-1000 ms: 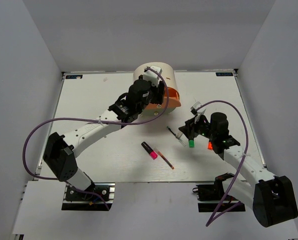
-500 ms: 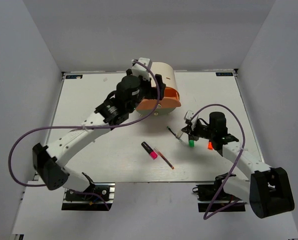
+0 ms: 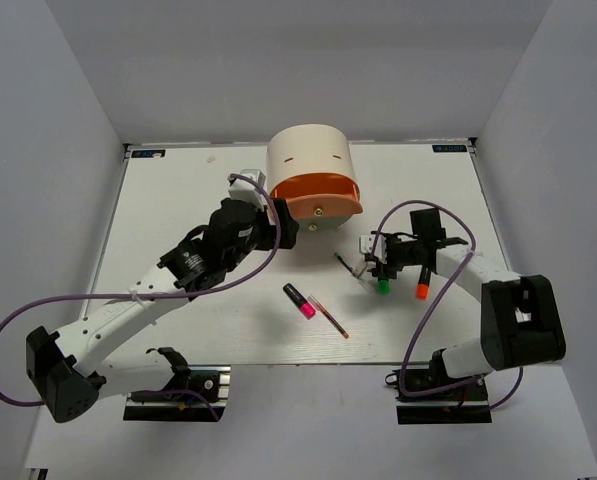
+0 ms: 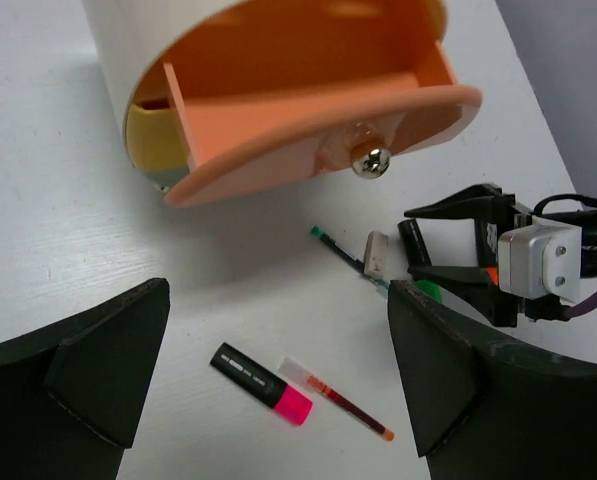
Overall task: Sort the stationery into containers
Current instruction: Pick up the stationery from the center of the board.
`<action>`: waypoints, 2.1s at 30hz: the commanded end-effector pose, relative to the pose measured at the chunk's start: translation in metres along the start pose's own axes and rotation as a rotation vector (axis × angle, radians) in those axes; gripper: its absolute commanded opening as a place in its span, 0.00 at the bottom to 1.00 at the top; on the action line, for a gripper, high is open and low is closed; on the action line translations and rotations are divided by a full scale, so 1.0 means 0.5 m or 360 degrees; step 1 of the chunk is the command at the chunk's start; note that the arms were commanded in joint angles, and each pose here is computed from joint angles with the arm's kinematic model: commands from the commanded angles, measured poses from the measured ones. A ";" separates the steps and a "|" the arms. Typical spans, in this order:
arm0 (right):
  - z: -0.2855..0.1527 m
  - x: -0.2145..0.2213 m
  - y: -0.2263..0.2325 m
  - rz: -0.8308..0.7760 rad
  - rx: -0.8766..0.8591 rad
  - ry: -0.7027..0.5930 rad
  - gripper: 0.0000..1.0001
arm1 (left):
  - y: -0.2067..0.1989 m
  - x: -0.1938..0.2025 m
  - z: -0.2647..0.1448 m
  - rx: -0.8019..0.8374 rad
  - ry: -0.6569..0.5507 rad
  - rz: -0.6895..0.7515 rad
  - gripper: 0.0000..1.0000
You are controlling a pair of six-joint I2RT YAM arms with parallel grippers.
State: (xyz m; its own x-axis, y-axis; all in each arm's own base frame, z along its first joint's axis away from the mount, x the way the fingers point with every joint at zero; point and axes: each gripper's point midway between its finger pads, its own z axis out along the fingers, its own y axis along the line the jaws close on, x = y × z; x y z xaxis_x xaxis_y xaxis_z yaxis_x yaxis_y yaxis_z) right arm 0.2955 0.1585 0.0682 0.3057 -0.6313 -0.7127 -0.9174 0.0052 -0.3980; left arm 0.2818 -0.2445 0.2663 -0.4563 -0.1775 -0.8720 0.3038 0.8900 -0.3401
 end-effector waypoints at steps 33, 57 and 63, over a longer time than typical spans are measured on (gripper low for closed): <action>0.071 0.050 0.047 -0.0451 -0.0803 -0.0055 0.56 | 0.031 0.079 0.007 -0.0068 0.0124 -0.0072 0.99; -0.092 -0.209 0.002 -0.0374 -0.0405 -0.0311 0.00 | 0.043 0.129 0.015 -0.0046 0.0173 -0.0064 0.99; -0.163 -0.374 -0.091 -0.0264 -0.0101 -0.0599 0.00 | 0.042 0.146 0.022 -0.0035 0.0212 -0.0057 0.99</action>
State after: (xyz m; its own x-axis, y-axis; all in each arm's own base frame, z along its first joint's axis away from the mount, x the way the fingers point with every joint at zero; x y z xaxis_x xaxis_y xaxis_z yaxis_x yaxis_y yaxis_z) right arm 0.2603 0.1950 0.2076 0.5447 -0.4170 -0.7276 -0.8380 -0.2363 -0.4919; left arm 0.2656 -0.2373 0.1889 -0.5745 -0.1428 -0.8060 0.2496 0.9072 -0.3387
